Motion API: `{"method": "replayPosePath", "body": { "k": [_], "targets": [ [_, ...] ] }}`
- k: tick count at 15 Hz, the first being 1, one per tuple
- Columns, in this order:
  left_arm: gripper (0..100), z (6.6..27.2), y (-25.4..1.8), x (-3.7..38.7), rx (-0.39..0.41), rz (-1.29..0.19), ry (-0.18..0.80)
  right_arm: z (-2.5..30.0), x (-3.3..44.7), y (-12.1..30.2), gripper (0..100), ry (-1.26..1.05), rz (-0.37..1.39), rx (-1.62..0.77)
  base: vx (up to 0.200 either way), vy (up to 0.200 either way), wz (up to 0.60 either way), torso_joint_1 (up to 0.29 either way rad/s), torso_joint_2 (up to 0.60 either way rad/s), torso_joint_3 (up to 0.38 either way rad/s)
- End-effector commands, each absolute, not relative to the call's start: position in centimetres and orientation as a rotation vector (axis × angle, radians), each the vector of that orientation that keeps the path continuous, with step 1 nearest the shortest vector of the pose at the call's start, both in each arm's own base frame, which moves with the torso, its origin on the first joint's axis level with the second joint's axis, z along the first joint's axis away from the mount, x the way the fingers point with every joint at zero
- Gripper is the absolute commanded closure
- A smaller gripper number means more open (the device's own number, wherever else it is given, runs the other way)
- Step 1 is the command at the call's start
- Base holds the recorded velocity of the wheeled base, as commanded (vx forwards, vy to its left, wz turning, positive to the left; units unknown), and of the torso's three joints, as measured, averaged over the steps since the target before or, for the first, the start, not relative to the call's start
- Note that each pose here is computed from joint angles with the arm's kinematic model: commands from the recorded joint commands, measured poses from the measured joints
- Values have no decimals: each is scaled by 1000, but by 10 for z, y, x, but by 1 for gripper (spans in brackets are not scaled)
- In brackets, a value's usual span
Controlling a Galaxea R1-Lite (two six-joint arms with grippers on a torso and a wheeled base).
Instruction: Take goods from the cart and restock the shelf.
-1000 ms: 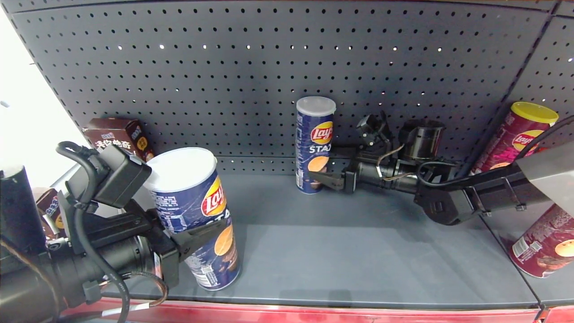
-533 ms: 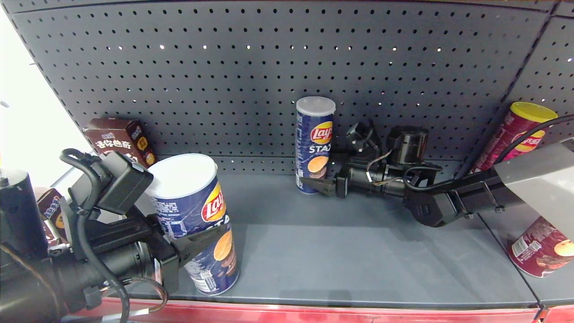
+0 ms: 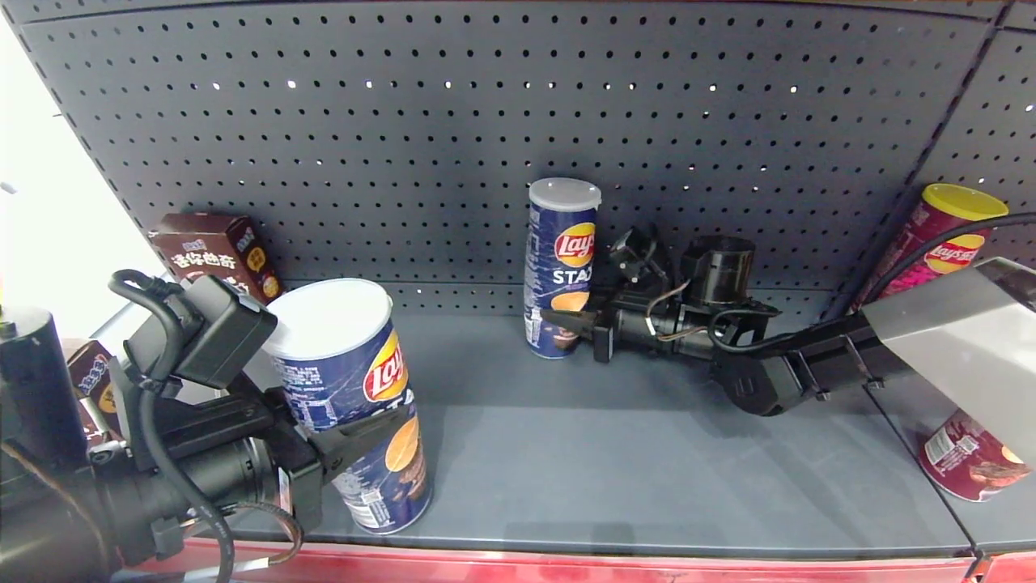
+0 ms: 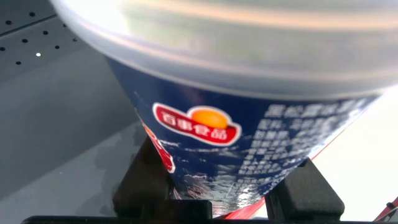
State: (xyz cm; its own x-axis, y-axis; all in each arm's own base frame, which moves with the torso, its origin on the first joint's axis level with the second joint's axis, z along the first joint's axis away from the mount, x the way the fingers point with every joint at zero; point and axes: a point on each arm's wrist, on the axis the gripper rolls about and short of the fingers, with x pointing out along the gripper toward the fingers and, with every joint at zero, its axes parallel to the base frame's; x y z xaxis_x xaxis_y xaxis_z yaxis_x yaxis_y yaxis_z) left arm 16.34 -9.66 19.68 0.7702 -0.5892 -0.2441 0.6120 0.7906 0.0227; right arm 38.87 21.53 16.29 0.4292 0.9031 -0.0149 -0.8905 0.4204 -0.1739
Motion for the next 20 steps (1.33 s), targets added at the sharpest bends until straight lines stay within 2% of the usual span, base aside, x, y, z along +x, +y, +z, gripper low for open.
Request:
{"method": "replayPosePath", "body": {
  "k": [1, 9, 15, 20],
  "targets": [
    [100, 197, -97, 164, 104, -653, 231, 170, 384, 213, 100, -96, 1126, -166, 0, 0, 0, 0, 0, 0],
    [100, 197, -96, 163, 103, -652, 227, 199, 322, 195, 100, -135, 1063, -201, 0, 0, 0, 0, 0, 0],
    [100, 198, -96, 162, 106, -645, 221, 182, 256, 181, 100, -160, 1043, -231, 0, 0, 0, 0, 0, 0],
    [100, 199, -97, 163, 109, -644, 217, 179, 206, 194, 100, -128, 1021, -229, 0, 0, 0, 0, 0, 0]
  ]
}}
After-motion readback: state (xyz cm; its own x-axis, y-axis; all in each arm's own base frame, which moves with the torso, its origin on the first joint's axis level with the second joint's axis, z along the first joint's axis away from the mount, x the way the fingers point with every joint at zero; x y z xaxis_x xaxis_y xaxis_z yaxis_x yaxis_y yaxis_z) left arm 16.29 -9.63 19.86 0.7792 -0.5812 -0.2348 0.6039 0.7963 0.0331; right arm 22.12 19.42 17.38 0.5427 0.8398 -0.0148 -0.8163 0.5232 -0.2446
